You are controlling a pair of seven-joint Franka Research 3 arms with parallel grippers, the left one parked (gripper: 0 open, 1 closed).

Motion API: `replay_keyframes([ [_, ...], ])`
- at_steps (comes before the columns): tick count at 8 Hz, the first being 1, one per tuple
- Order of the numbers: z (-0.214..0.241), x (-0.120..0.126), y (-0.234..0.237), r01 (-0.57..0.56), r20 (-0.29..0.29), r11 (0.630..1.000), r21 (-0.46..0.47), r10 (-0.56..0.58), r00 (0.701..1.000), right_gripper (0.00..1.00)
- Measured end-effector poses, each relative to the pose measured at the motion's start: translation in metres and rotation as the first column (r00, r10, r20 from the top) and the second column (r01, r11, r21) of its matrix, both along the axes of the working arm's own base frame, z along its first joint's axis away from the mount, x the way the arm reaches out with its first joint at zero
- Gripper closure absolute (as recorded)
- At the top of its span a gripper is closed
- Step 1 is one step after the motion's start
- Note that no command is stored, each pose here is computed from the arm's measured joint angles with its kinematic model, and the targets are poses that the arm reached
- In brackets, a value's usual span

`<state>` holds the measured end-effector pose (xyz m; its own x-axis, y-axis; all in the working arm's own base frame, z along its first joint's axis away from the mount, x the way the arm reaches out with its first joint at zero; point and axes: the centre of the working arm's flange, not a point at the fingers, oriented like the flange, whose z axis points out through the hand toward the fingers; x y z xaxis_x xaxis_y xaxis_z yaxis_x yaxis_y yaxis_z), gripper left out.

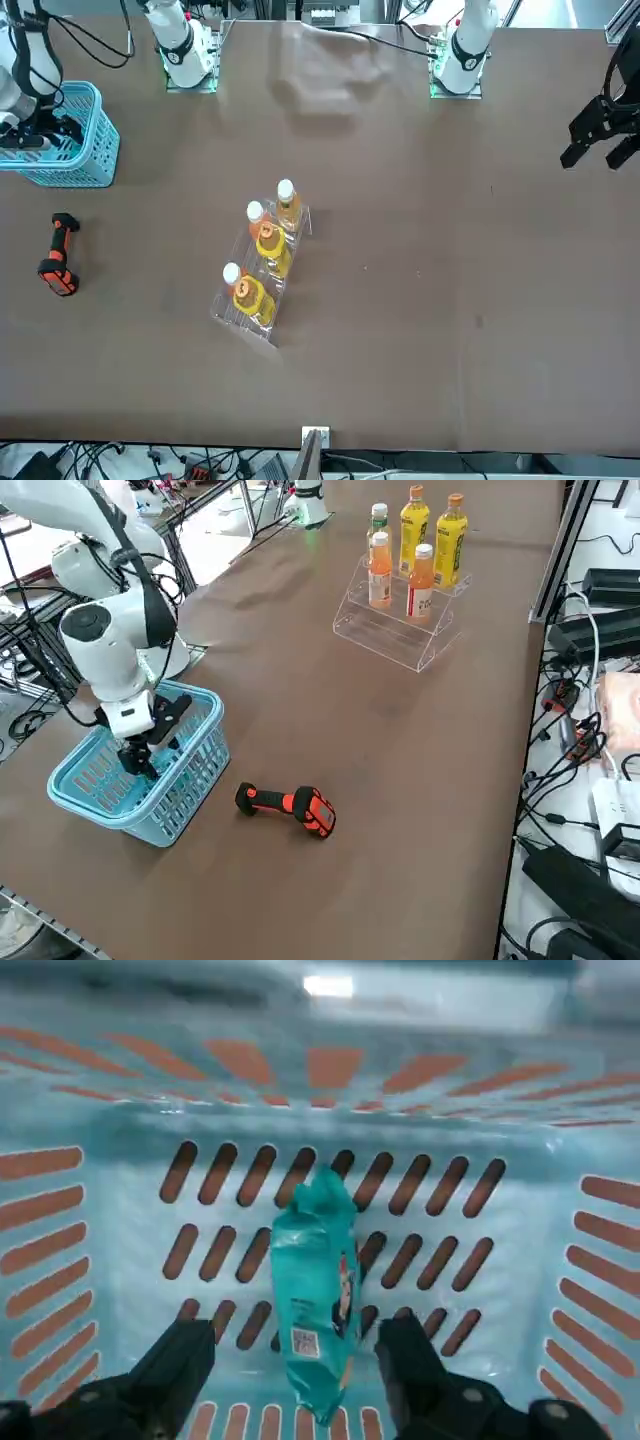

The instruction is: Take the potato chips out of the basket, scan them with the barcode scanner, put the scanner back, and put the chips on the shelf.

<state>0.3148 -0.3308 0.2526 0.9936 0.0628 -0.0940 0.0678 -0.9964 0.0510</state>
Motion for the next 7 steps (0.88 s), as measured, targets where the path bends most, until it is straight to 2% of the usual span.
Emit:
replay_keyframes([
  [7, -0.023, -0.006, -0.008, -0.006, 0.002, 1.000, -0.001, 0.006, 1.000, 0.00],
])
